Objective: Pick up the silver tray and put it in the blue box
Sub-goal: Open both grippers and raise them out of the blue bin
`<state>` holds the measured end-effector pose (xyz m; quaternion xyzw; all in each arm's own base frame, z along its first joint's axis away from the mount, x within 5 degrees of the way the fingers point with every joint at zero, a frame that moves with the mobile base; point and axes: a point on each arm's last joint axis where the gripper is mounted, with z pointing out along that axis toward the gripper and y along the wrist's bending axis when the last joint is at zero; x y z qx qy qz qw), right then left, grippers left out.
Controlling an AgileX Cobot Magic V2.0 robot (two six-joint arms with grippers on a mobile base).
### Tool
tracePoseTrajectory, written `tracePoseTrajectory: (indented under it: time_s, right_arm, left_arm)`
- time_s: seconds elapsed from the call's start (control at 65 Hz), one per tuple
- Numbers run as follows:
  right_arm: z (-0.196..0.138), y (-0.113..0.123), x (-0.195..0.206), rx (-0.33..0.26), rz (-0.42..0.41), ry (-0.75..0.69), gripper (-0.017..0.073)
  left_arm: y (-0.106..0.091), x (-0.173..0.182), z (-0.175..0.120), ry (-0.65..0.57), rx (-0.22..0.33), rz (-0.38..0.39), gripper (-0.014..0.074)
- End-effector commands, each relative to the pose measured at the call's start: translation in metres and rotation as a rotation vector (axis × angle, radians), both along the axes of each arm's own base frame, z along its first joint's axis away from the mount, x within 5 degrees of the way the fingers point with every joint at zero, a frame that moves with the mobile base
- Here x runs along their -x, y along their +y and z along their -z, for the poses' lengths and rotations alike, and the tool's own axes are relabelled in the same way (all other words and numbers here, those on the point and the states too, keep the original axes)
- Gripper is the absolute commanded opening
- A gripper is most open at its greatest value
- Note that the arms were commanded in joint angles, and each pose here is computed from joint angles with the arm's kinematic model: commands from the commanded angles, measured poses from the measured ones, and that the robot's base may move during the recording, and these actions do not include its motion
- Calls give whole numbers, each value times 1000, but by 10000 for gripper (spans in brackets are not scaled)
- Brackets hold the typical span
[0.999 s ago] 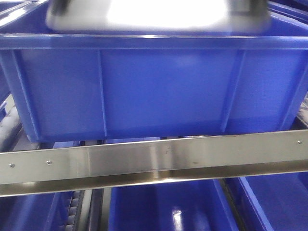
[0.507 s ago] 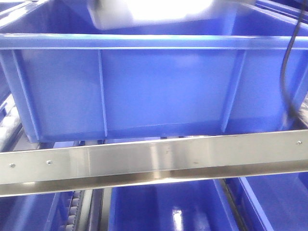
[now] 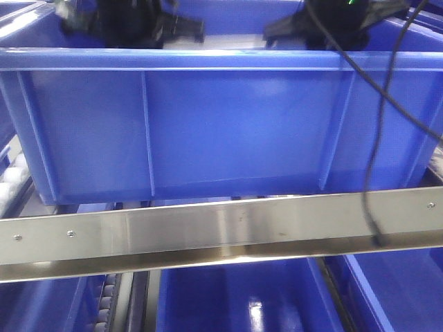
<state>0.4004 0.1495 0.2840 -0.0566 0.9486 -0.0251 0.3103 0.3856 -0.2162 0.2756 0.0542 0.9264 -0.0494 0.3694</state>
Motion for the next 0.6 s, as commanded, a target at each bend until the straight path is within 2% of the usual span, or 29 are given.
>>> tracePoseTrajectory:
  time_s: [0.0,0.108,0.215,0.384,0.584]
  right_arm:
    - [-44,5,1,-53,-67,-189,229]
    - [-44,4,2,-45,-67,-189,453]
    - [-50,2,6,-42,-60,-188,603]
    - [-74,-4,18,-61,-57,-236,613]
    - [-112,-17,45,-80,-35,-284,611]
  left_arm:
    - [-6,3,-40,-139,133,55,99]
    - [-6,2,-42,-147,142,54,286]
    - [-5,2,-50,-146,139,42,367]
    - [-3,11,-77,-152,145,24,368]
    - [12,35,-113,-153,127,34,367]
